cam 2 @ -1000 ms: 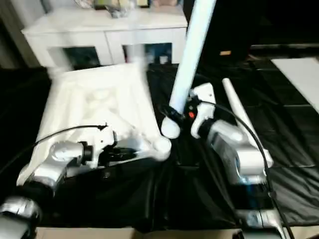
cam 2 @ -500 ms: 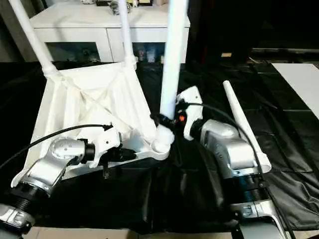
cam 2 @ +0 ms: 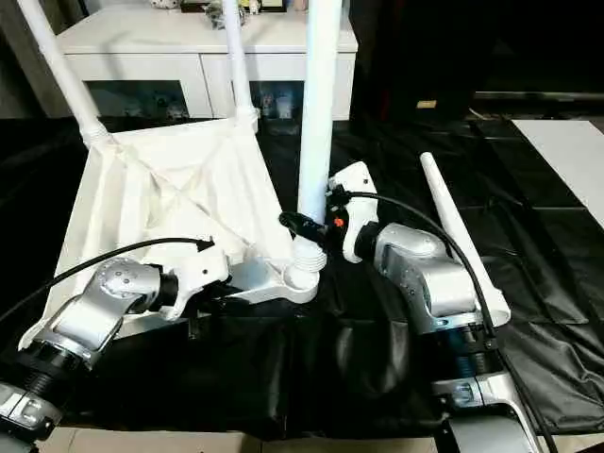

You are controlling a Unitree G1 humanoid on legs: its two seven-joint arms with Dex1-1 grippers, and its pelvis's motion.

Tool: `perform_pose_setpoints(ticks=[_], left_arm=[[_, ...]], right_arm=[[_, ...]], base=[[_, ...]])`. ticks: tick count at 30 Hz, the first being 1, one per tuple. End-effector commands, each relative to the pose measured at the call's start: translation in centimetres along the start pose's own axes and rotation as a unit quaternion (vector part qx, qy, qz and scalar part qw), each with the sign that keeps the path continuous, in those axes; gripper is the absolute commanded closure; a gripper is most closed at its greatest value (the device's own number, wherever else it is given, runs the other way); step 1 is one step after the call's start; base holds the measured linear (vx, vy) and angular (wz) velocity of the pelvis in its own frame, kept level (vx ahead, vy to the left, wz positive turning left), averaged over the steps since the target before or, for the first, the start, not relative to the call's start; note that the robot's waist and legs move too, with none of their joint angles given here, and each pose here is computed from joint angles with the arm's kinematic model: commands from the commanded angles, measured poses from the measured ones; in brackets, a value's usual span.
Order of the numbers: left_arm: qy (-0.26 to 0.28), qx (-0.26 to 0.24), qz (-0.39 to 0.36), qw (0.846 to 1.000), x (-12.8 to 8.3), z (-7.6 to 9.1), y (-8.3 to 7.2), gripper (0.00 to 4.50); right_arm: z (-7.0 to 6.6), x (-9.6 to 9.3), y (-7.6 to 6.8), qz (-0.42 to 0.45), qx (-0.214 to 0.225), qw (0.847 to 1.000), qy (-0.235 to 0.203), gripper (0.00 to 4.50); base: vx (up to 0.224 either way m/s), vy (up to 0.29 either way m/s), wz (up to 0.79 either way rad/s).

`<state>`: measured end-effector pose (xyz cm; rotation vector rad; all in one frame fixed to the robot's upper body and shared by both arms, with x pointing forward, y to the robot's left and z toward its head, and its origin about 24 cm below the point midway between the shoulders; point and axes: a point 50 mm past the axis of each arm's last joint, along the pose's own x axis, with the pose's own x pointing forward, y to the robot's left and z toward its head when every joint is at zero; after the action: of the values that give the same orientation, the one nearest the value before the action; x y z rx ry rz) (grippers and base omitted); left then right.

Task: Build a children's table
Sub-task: Rotate table base

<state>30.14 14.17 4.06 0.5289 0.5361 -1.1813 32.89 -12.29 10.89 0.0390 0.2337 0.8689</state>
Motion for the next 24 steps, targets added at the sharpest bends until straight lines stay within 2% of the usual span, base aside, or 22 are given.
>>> perform_pose_setpoints(ticks=[1, 3, 6, 9, 16, 24], left_arm=[[0.033, -0.034, 0.011, 0.999, -0.2, -2.2, -0.2, 3.88], [0.005, -0.028, 0.028, 0.999, 0.0, -1.7, 0.1, 4.16], [-0.008, -0.026, 0.036, 0.999, 0.0, -1.4, 0.2, 4.43], [-0.024, -0.021, 0.040, 0.999, 0.0, -1.0, 0.2, 4.43], [-0.011, -0.024, 0.011, 1.000, 0.3, -1.8, -0.7, 4.48], [-0.047, -0.017, 0.052, 0.997, 0.4, -0.8, 0.2, 4.48]], right_arm=[[1.1, 0.5, 0.3, 0.018, -0.012, 1.000, -0.017, 2.64], [1.0, 0.6, 0.5, 0.029, -0.012, 0.999, -0.012, 2.64], [0.8, 0.6, 0.7, 0.035, -0.019, 0.999, -0.004, 2.64], [0.4, 0.7, 0.6, 0.030, -0.017, 0.999, 0.001, 2.64], [0.3, 0.6, 0.6, 0.027, -0.012, 1.000, 0.000, 2.64], [0.2, 0.6, 0.5, 0.023, -0.015, 1.000, 0.001, 2.64]], base=[[0.000, 0.000, 0.00], [0.000, 0.000, 0.00], [0.000, 0.000, 0.00], [0.000, 0.000, 0.00], [0.000, 0.000, 0.00], [0.000, 0.000, 0.00]])
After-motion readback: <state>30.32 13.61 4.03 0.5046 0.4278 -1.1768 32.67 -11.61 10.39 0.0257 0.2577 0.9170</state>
